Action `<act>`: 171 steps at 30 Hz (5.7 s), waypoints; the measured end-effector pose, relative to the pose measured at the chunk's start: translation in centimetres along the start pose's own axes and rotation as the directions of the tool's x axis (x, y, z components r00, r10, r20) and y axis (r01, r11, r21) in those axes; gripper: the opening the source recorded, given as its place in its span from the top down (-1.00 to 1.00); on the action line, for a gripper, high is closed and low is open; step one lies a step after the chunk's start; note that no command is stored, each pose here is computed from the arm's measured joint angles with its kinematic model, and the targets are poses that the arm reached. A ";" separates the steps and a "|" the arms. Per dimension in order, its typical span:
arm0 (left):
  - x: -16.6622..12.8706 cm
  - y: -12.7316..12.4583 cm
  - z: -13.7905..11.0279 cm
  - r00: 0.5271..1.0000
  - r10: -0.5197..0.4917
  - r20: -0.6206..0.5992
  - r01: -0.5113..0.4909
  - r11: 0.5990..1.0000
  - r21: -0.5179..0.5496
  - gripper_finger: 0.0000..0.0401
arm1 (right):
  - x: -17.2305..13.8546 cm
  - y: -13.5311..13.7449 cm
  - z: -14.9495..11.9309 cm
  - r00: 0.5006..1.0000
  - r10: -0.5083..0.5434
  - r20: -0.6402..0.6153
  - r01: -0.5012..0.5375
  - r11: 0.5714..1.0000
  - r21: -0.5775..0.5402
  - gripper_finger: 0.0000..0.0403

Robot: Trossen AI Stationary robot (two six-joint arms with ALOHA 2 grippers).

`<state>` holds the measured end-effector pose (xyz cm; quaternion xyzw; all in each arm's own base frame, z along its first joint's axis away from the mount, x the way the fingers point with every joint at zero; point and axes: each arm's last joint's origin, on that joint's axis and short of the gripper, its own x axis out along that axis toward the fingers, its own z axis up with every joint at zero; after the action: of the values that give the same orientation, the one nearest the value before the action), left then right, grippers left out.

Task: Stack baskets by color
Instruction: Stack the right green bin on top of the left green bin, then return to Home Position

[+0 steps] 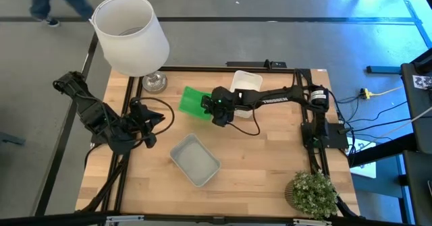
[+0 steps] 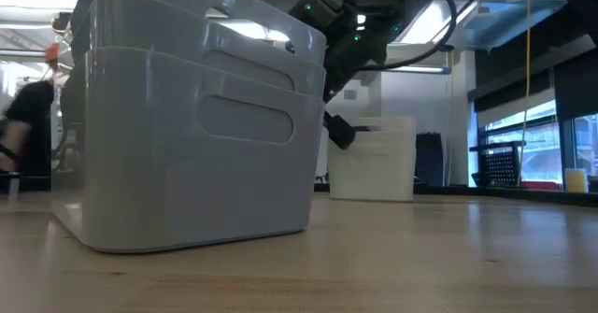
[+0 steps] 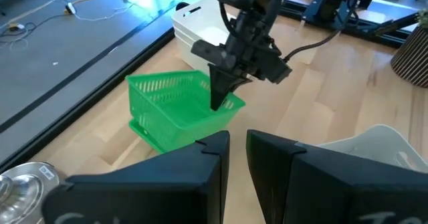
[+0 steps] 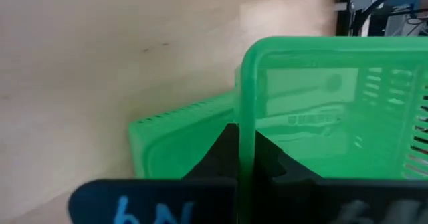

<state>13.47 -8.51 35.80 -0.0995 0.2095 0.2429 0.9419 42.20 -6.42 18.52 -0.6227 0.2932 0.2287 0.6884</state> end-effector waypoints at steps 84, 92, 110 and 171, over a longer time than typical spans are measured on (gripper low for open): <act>0.0 0.0 0.0 1.000 0.008 0.010 -0.008 1.000 -0.022 0.78 | -1.1 1.2 -0.1 0.978 0.157 -0.133 -0.139 0.981 0.138 0.72; 0.0 0.0 0.0 1.000 -0.002 -0.005 0.002 1.000 -0.022 0.78 | -2.7 0.2 0.3 0.988 0.123 -0.091 -0.106 0.980 0.166 0.72; 0.0 0.0 0.0 1.000 -0.006 -0.009 0.005 1.000 -0.022 0.78 | -3.0 0.2 -0.7 0.986 0.129 -0.103 -0.077 0.910 0.408 0.72; 0.0 0.0 0.0 1.000 -0.005 -0.009 0.005 1.000 -0.021 0.78 | -7.3 -2.6 0.4 0.995 -0.046 -0.093 0.093 0.796 0.598 0.55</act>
<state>13.46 -8.53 35.77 -0.1110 0.2107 0.2422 0.9405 38.71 -6.01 25.48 -0.3906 0.3527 0.0756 0.8470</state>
